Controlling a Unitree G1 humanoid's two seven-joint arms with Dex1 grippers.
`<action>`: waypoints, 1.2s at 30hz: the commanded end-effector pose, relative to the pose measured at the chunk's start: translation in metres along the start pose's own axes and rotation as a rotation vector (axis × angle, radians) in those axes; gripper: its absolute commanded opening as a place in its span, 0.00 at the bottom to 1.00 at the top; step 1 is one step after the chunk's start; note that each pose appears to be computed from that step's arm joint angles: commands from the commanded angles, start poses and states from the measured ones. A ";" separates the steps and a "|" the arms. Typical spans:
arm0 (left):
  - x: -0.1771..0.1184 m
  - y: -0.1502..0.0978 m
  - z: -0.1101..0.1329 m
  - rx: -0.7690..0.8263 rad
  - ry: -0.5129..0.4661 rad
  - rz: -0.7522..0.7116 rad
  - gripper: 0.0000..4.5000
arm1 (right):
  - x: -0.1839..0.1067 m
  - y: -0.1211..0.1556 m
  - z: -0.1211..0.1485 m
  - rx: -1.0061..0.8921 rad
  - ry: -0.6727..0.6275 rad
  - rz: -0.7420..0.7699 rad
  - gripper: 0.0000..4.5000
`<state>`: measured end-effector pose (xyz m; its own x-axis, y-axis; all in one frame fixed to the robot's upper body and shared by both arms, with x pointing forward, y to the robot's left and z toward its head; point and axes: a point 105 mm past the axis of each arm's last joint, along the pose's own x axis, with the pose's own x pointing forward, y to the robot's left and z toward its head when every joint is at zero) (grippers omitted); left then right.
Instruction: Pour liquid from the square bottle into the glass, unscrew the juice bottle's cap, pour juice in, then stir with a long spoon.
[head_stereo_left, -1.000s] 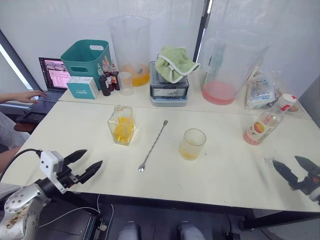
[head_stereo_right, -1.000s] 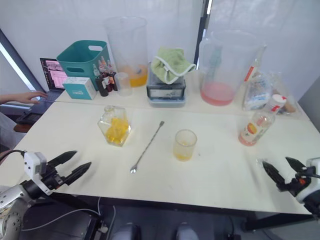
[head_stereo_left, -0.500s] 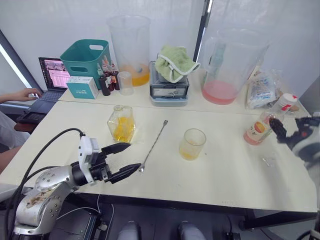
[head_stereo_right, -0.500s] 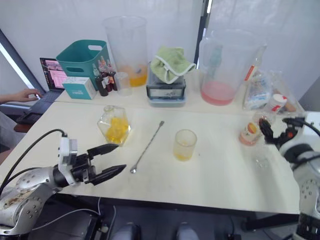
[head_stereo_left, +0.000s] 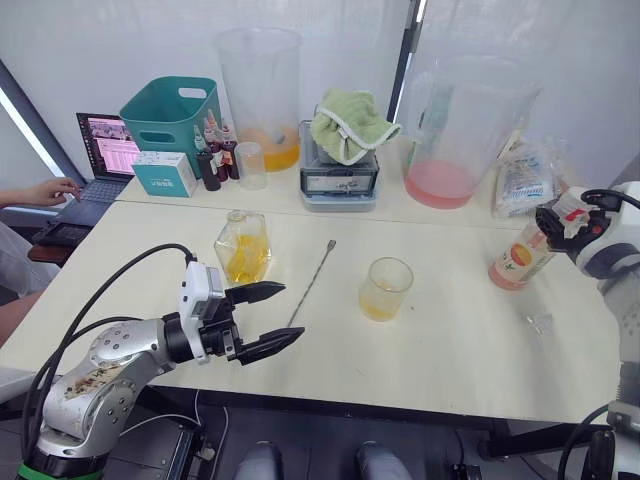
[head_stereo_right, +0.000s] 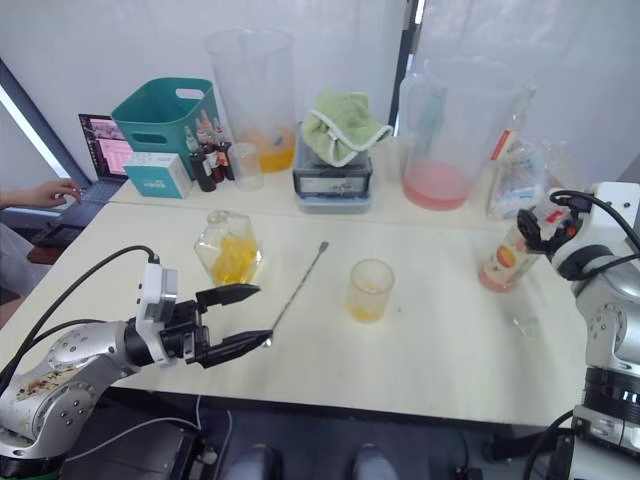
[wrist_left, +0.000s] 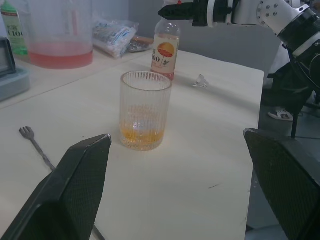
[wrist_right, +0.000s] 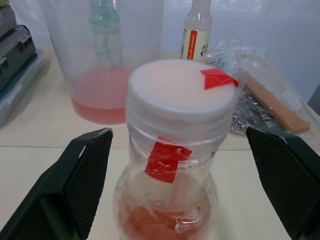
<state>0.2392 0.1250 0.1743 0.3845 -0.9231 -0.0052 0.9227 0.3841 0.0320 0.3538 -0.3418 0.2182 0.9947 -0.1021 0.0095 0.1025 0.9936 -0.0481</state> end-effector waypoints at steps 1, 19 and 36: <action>0.002 -0.006 0.008 0.027 -0.017 -0.020 1.00 | 0.000 -0.007 0.020 -0.019 -0.063 -0.021 1.00; 0.001 -0.004 0.009 0.032 -0.006 -0.014 1.00 | -0.017 -0.001 0.044 -0.033 -0.137 0.072 0.30; 0.000 0.014 0.003 0.037 0.037 -0.071 1.00 | -0.140 0.120 0.058 0.030 -0.078 0.863 0.30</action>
<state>0.2548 0.1324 0.1714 0.3426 -0.9381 -0.0502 0.9395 0.3417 0.0252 0.2363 -0.2190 0.2569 0.7649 0.6441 0.0074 -0.6441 0.7649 -0.0002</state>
